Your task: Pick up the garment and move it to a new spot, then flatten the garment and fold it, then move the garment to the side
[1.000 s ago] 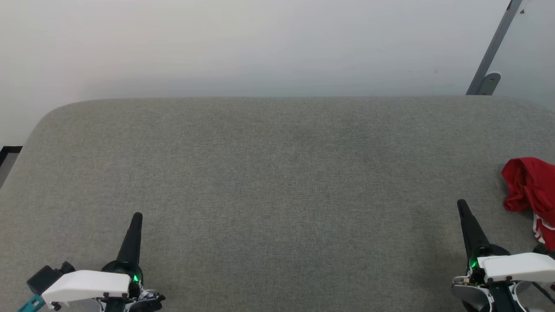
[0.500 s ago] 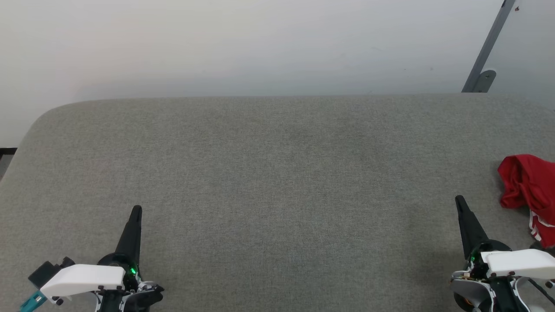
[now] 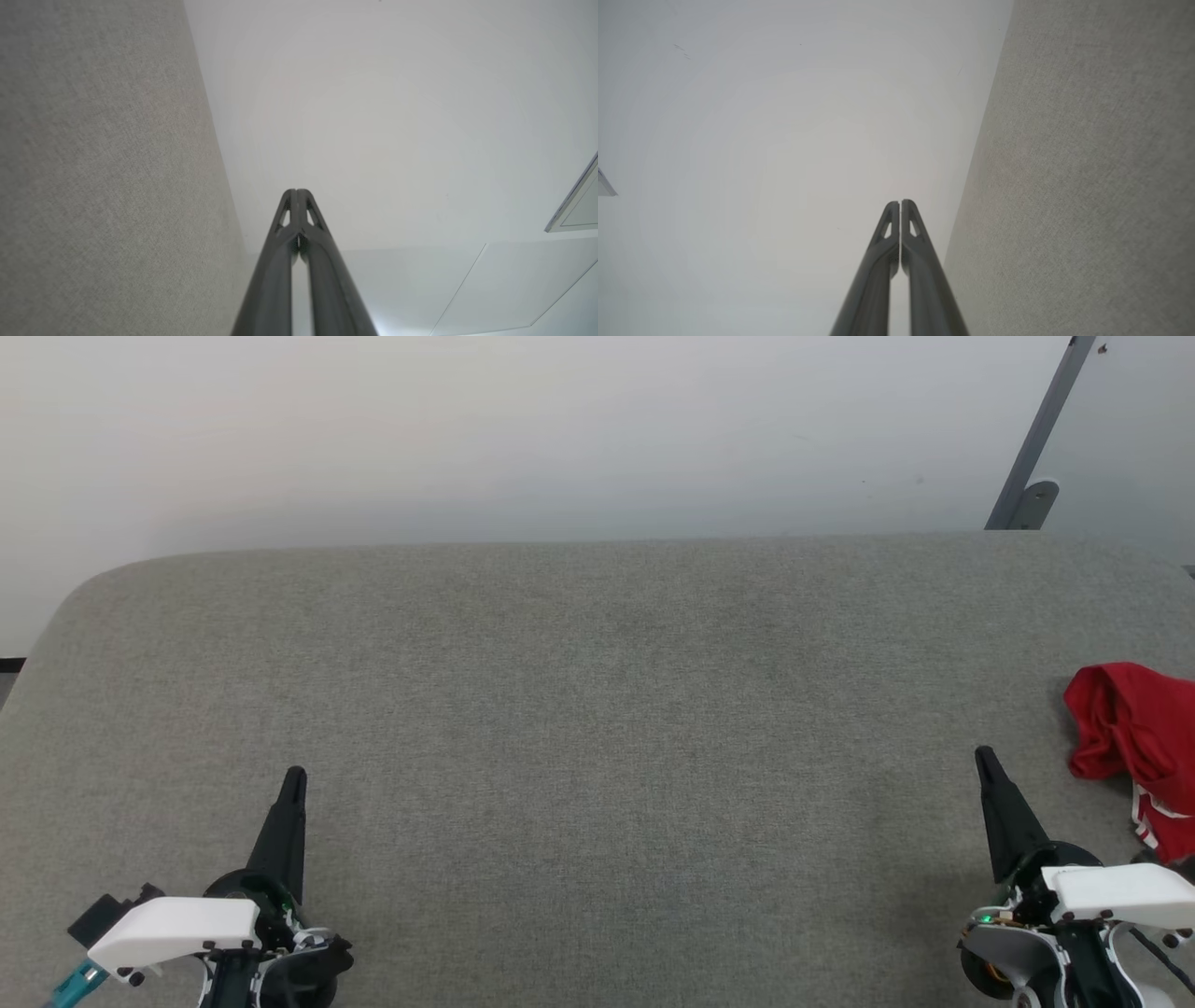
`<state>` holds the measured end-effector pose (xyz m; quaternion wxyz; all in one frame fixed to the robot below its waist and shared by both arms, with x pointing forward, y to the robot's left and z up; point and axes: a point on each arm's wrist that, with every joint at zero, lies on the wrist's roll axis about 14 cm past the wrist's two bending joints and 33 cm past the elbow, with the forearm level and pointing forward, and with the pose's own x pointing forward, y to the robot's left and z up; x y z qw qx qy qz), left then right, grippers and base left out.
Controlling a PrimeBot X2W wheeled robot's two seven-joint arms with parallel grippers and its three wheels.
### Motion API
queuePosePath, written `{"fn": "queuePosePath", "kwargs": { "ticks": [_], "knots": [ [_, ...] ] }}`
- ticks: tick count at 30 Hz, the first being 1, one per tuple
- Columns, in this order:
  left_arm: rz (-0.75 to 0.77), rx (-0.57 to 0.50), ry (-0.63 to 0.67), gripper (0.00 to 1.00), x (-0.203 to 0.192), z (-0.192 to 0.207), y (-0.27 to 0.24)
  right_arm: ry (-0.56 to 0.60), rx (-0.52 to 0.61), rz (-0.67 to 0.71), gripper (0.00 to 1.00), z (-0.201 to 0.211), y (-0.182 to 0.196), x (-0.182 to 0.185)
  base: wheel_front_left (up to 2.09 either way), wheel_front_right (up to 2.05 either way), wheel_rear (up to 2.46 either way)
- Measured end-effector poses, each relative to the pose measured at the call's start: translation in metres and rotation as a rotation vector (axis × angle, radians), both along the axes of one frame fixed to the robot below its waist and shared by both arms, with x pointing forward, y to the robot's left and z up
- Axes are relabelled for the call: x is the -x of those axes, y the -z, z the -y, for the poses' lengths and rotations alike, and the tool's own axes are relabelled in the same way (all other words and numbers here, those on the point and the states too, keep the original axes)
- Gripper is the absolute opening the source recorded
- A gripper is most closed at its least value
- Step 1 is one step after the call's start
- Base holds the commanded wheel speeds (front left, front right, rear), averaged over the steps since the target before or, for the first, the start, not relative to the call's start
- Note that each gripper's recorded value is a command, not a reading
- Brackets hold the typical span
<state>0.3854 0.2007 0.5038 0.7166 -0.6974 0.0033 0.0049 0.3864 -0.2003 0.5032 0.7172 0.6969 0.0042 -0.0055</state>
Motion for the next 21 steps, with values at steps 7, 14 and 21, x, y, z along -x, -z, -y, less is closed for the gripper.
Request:
{"fn": "queuePosePath", "kwargs": {
  "ticks": [7,14,21],
  "knots": [
    [0.003,0.029,0.003,0.00,-0.0023,0.0014,-0.0005,-0.002,-0.030,0.007,0.00,0.0000,-0.0022,-0.0021,0.00,0.00,0.00],
    [0.003,0.030,0.002,0.00,-0.0023,0.0010,-0.0005,-0.001,-0.030,0.007,0.00,0.0000,-0.0020,-0.0020,0.00,0.00,0.00],
    [0.003,0.031,0.001,0.00,-0.0022,0.0007,-0.0005,-0.001,-0.030,0.007,0.00,0.0000,-0.0021,-0.0020,0.00,0.00,0.00]
  ]
}}
